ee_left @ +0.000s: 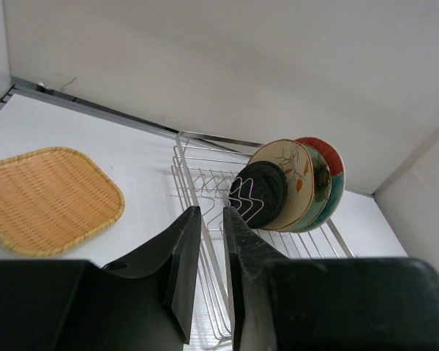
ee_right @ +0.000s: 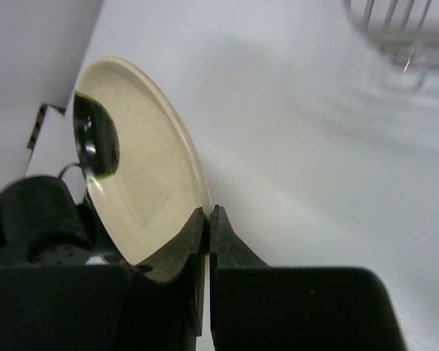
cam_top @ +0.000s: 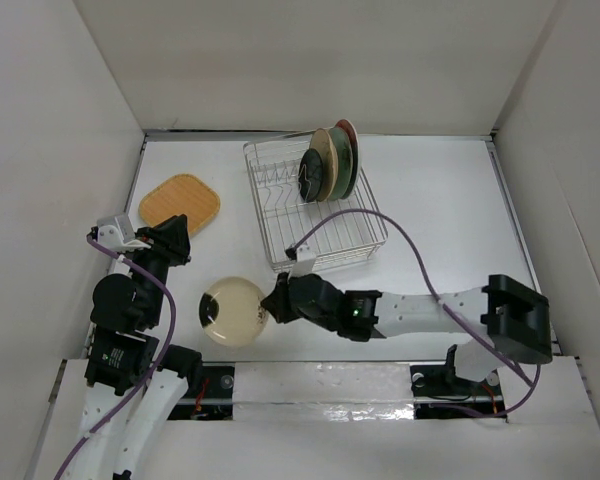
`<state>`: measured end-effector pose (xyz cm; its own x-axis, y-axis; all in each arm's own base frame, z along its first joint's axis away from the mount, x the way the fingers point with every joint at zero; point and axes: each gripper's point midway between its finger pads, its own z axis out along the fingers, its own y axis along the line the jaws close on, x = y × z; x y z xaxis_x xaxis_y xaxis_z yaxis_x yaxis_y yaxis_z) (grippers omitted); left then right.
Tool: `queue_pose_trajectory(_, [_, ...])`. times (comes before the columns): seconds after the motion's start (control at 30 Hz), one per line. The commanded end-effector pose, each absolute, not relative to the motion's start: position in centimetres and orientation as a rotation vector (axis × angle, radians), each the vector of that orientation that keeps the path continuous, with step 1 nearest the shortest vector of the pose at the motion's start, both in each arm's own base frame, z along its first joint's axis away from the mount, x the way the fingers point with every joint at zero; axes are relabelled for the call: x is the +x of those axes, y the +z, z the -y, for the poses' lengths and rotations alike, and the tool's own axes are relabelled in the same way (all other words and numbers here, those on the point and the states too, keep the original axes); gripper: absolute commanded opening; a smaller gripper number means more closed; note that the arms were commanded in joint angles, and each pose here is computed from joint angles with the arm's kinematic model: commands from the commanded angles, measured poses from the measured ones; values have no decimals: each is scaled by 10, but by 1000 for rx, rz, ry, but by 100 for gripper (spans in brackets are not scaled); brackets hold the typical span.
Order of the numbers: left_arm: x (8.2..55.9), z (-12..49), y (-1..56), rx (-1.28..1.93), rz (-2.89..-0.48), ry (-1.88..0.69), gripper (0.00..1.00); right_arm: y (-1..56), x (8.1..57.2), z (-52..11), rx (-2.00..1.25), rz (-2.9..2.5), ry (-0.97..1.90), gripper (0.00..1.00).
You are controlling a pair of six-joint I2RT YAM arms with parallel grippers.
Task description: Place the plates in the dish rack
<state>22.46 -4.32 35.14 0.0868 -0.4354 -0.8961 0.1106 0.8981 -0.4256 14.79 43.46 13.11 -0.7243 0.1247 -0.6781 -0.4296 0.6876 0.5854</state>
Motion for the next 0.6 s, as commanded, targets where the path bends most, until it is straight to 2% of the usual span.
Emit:
queue_pose_trajectory(0.0, [222, 43, 364, -270, -1374, -431, 17, 206, 202, -405, -183, -1971, 782, 0])
queue_pose_trajectory(0.13, [220, 44, 366, -262, -1366, -440, 17, 256, 290, -357, -110, -1888, 454, 0])
queue_pose_trajectory(0.23, [219, 44, 365, -260, -1368, -437, 18, 265, 346, -316, -50, -1848, 147, 0])
queue_pose_trajectory(0.27, [218, 43, 366, -261, -1363, -437, 18, 292, 361, -311, -3, -1806, 111, 0])
queue_pose_trajectory(0.37, [217, 43, 367, -260, -1359, -440, 19, 288, 402, -283, 21, -1804, -138, 0])
queue_pose_trajectory(0.4, [217, 43, 367, -257, -1359, -440, 19, 306, 412, -279, 55, -1779, -165, 0])
queue_pose_trajectory(0.57, [216, 45, 367, -252, -1359, -449, 19, 293, 452, -264, 77, -1791, -351, 0])
